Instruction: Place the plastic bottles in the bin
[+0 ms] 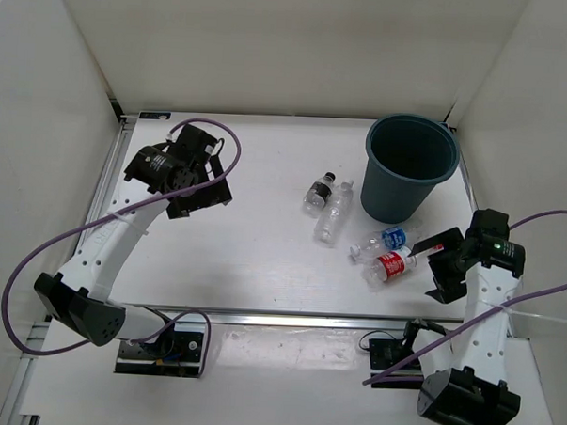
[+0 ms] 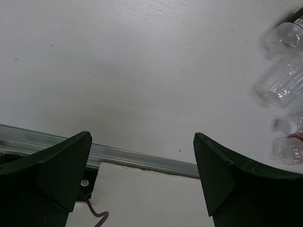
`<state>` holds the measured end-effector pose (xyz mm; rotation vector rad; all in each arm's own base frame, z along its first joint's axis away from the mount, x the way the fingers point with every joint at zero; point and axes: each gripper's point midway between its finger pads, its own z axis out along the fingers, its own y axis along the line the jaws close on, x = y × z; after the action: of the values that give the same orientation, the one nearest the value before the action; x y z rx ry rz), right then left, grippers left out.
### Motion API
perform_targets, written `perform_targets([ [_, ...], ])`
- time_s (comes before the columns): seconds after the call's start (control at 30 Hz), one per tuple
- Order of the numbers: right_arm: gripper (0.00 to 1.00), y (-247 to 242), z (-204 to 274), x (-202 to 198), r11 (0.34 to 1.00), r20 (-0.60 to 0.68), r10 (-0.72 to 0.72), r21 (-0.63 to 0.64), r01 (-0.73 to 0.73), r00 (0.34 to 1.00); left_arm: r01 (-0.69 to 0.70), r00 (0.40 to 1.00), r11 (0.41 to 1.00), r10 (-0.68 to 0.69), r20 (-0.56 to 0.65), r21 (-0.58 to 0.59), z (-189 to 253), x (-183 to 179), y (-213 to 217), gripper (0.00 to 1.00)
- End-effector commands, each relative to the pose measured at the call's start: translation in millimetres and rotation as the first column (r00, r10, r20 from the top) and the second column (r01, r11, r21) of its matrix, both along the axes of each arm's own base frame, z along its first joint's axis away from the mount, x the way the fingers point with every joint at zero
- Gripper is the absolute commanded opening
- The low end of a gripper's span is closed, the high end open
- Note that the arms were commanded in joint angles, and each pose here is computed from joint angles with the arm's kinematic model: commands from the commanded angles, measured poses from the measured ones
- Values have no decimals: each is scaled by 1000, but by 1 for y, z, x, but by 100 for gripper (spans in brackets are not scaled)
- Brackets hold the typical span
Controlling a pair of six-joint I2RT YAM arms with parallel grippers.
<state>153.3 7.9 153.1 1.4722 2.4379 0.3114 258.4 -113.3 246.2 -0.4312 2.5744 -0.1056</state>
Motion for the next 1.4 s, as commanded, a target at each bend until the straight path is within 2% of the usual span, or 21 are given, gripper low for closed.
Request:
perform_targets([
  [0.0, 100, 3, -1, 16, 999, 80, 46, 18, -47, 996, -12, 999, 1000, 11, 39, 26, 6, -1, 8, 100],
  [0.2, 100, 7, -32, 24, 995, 45, 49, 80, -53, 998, -33, 998, 997, 30, 47, 64, 4, 3, 14, 100],
  [0.23, 100, 7, -35, 33, 993, 81, 80, 77, -86, 993, -37, 999, 996, 33, 43, 75, 2, 5, 15, 100],
  [0.43, 100, 4, -62, 43, 984, 46, 151, 84, -154, 988, -30, 999, 993, 33, -25, 113, -19, 7, 14, 100],
  [0.73, 100, -1, -81, 62, 984, 41, 137, 111, -140, 990, -15, 994, 989, 31, -107, 148, -50, 13, 9, 100],
  [1.03, 100, -10, -113, 58, 989, -104, 104, 118, -92, 989, 11, 989, 986, 14, -149, 165, -58, 16, 6, 100],
  [1.1, 92, -9, -117, 52, 989, -133, 86, 133, -68, 987, 7, 990, 986, 17, -137, 169, -55, 19, 7, 100],
  [1.13, 83, -9, -119, 49, 989, -158, 76, 135, -55, 985, 15, 990, 985, 9, -138, 172, -55, 19, 7, 100],
  [1.2, 73, -10, -121, 37, 991, -211, 61, 131, -34, 975, 17, 989, 984, 10, -147, 176, -58, 19, 7, 100],
  [1.23, 63, -11, -116, 37, 992, -209, 58, 119, -34, 976, 17, 989, 984, 10, -147, 176, -58, 19, 7, 100],
  [1.37, 40, -14, -94, 17, 997, -235, 44, 71, -28, 971, 26, 985, 985, 3, -173, 168, -64, 14, 5, 100],
])
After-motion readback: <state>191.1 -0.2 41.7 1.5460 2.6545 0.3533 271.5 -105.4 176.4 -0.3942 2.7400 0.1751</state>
